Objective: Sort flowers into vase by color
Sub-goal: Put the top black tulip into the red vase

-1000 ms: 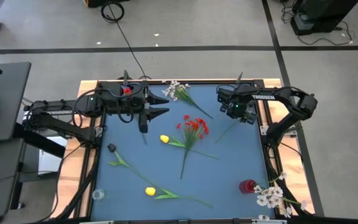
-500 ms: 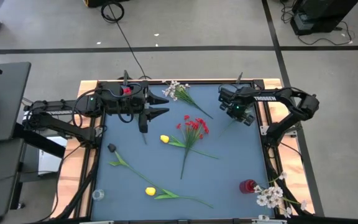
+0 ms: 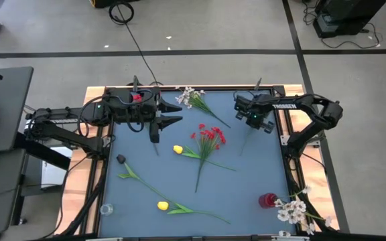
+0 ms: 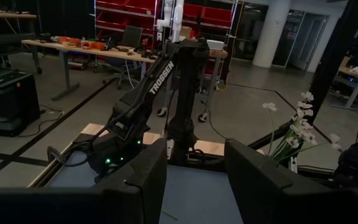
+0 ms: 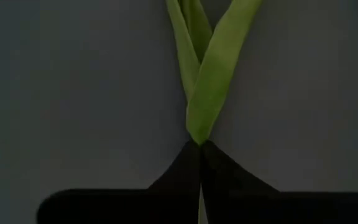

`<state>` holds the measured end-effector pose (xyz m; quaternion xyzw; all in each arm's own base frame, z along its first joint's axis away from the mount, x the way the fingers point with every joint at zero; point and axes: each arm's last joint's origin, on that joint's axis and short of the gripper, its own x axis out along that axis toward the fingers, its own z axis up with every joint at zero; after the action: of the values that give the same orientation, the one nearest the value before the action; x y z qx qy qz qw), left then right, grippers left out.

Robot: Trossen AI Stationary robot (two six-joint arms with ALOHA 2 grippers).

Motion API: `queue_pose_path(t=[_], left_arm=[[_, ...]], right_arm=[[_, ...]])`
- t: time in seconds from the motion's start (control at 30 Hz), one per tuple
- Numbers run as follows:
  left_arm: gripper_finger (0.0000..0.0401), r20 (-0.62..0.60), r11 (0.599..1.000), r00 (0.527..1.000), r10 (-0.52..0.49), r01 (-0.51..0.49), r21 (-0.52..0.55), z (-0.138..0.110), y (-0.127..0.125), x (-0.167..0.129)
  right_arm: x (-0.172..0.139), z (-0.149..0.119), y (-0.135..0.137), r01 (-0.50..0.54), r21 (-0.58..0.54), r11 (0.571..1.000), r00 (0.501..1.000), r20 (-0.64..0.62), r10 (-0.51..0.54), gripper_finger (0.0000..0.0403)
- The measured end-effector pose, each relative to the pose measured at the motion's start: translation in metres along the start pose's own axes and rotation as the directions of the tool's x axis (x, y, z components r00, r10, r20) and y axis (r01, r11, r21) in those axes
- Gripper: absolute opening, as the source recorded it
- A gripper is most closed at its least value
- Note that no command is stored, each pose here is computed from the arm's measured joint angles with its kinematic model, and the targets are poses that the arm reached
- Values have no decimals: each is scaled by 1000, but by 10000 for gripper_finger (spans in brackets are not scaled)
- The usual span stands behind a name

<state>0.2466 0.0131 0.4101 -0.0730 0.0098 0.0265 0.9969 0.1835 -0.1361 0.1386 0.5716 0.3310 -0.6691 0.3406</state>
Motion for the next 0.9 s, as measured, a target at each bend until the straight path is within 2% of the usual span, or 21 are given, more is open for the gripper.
queue_pose_path(t=[0.3,0.43,0.53,0.6,0.77,0.83,0.9], left_arm=[[167,0,1000,1000,0,0,0,0,0,0],[167,0,1000,1000,0,0,0,0,0,0],[167,0,1000,1000,0,0,0,0,0,0],[167,0,1000,1000,0,0,3,0,0,0],[167,0,1000,1000,0,0,3,0,0,0],[167,0,1000,1000,0,0,2,0,0,0],[167,0,1000,1000,0,0,2,0,0,0]], right_arm=[[-44,-11,13,-191,-136,972,977,71,202,4],[-68,-17,3,-273,-228,935,944,123,306,3],[-89,-23,-9,-335,-343,878,897,168,408,3],[-103,-28,-19,-364,-431,825,857,192,479,3],[-140,-41,-48,-474,-617,629,713,151,685,2],[-154,-44,-60,-514,-680,523,640,101,761,2],[-167,-47,-72,-523,-763,381,557,33,830,2]])
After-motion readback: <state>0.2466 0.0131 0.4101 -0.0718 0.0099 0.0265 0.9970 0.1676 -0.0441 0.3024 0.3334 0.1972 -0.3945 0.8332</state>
